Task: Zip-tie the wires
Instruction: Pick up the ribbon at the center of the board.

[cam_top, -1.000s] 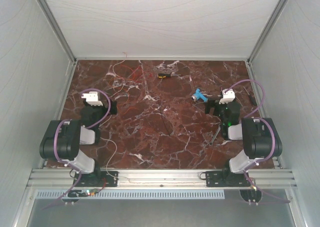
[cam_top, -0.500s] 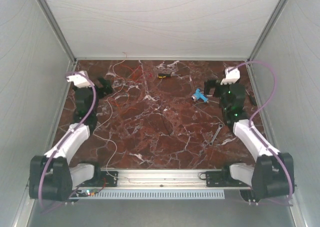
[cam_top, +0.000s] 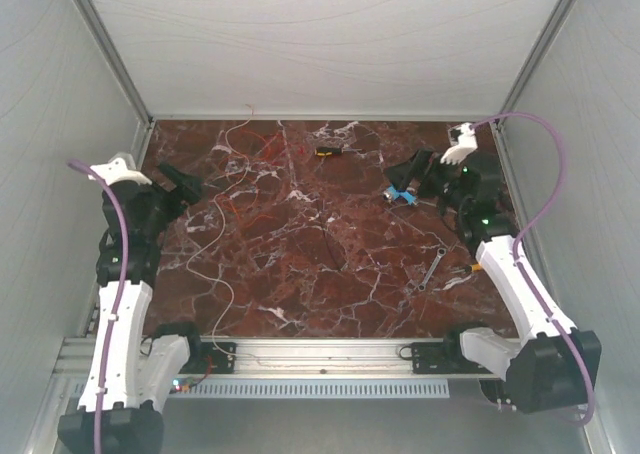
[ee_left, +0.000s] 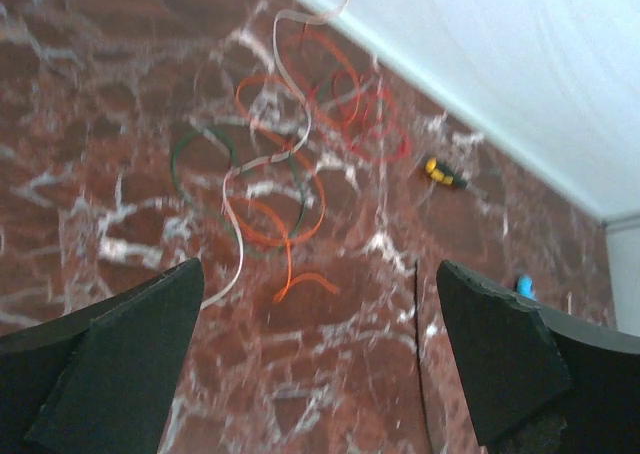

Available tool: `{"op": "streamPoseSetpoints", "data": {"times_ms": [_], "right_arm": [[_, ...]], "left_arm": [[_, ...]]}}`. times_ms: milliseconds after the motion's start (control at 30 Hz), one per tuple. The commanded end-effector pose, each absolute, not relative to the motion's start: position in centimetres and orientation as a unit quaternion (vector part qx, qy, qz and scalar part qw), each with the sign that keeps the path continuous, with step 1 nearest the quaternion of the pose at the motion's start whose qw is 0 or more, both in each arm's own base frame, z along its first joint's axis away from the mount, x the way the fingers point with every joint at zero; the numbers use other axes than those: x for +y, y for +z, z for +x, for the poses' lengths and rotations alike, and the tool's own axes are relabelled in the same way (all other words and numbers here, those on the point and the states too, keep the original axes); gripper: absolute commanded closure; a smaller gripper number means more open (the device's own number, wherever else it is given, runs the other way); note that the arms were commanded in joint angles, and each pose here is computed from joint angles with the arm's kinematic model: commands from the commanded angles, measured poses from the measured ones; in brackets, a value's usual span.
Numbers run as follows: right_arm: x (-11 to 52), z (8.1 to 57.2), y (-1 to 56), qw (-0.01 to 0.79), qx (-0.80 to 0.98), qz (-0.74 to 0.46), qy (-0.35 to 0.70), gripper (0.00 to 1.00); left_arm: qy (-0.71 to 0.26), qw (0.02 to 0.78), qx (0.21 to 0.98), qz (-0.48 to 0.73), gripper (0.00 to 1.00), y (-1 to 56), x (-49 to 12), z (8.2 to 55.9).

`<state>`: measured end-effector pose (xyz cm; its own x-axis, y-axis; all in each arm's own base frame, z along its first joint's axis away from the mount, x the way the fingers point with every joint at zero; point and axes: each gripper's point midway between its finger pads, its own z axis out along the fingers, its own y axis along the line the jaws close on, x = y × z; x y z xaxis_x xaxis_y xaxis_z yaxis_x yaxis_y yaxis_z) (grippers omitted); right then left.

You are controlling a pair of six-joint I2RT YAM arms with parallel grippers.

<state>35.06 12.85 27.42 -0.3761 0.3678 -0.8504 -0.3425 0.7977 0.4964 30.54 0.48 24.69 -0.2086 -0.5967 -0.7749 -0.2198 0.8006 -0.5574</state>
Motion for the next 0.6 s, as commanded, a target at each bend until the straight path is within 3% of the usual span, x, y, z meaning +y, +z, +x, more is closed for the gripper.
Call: {"op": "streamPoseSetpoints", "data": {"times_ms": [0, 200, 567], "right_arm": [[17.2, 32.0, 24.4, 0.470, 0.800, -0.031, 0.371, 0.02], [21.8, 29.6, 19.1, 0.425, 0.851, -0.088, 0.296, 0.03], [26.4, 26.6, 8.4, 0.318, 0.920, -0.179, 0.144, 0.28]], "left_arm": [[-0.171, 0.493, 0.819, -0.239, 0.00, 22.2, -1.2, 27.4], [-0.197, 0.441, 0.840, -0.245, 0.00, 19.3, -2.7, 25.1], [-0.225, 0.458, 0.829, -0.229, 0.00, 18.8, -3.7, 24.4]]}}
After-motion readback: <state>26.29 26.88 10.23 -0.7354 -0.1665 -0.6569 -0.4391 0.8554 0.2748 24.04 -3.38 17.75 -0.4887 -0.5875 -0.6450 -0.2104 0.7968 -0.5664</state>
